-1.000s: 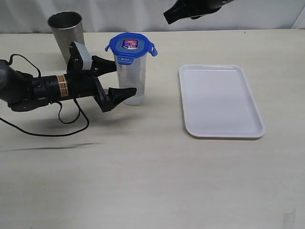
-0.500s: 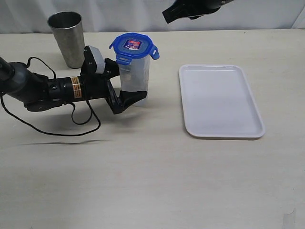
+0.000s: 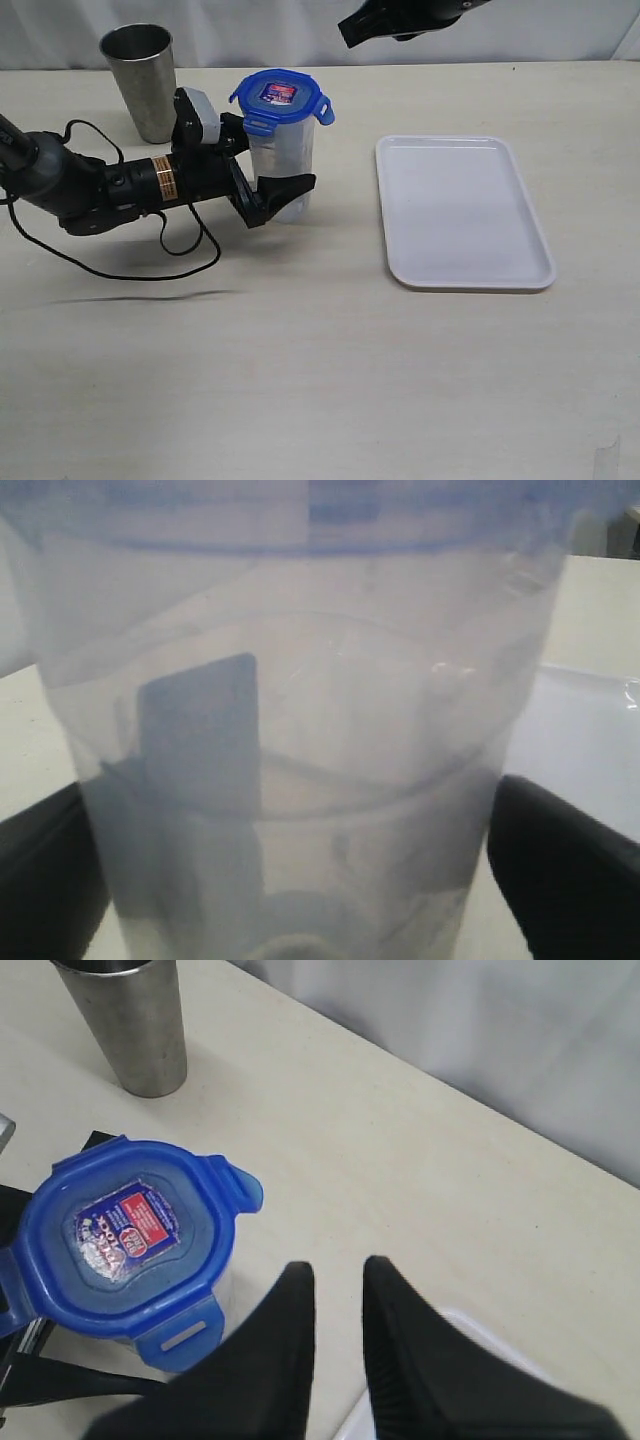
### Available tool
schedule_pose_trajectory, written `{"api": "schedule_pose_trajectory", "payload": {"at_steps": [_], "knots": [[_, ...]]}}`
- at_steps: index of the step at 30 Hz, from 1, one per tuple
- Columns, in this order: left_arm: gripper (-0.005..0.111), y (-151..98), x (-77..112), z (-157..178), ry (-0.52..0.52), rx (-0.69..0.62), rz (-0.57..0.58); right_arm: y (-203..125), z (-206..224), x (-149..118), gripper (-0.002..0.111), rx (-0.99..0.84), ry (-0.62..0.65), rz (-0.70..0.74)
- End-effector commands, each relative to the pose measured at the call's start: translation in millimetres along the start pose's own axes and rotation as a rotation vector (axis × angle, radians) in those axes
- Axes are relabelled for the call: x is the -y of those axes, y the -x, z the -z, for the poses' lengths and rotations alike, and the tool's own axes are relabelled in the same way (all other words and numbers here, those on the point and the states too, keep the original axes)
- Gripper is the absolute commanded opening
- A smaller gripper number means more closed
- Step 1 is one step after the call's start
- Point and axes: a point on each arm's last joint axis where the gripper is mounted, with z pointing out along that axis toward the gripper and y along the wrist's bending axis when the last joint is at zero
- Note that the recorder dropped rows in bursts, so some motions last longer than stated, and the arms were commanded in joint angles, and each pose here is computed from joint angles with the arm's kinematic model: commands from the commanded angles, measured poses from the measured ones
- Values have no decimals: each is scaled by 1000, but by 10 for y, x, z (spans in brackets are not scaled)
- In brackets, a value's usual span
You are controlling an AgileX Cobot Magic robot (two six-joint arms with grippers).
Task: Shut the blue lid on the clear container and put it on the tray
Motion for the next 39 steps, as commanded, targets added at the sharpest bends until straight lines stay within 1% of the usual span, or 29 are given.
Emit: {"api": "schedule_pose_trajectory", "payload": {"at_steps": [1, 9, 10, 12, 17, 19, 22, 23, 24, 27, 32, 34, 37, 39], "knots": [[89, 21, 24, -13, -31, 16, -12, 1, 31, 8, 18, 7, -2, -5], [89, 23, 31, -13, -38, 18, -12, 1, 31, 8, 18, 7, -2, -5], [86, 23, 31, -13, -38, 18, -12, 1, 31, 8, 18, 7, -2, -5], [75, 23, 31, -13, -38, 18, -12, 1, 31, 8, 18, 7, -2, -5], [51, 23, 31, -13, -38, 18, -12, -9, 32, -6, 18, -5, 13, -21], [36, 23, 31, -13, -38, 18, 0, -17, 32, -9, 18, -13, 16, -21], [8, 4, 26, -13, -33, -4, 17, -25, 32, -13, 18, -23, 20, -21], [2, 0, 24, -13, -31, -9, 17, -29, 32, -14, 18, -26, 22, -21], [0, -4, 8, 0, -25, -10, 18, -30, 32, -15, 18, -28, 22, -21], [0, -6, -38, 71, -35, -2, 11, -45, 33, -21, 18, -44, 29, -20], [0, -54, -102, 221, -77, -31, 15, -59, 34, -27, 18, -60, 35, -22], [0, -74, -101, 257, -99, -46, 30, -55, 42, -26, 18, -57, 35, -22], [0, -92, -40, 280, -134, -67, 43, -57, 52, -36, 18, -61, 46, 7], [0, -85, 11, 300, -172, -84, 37, -52, 91, -80, 18, -62, 94, 61]]}}
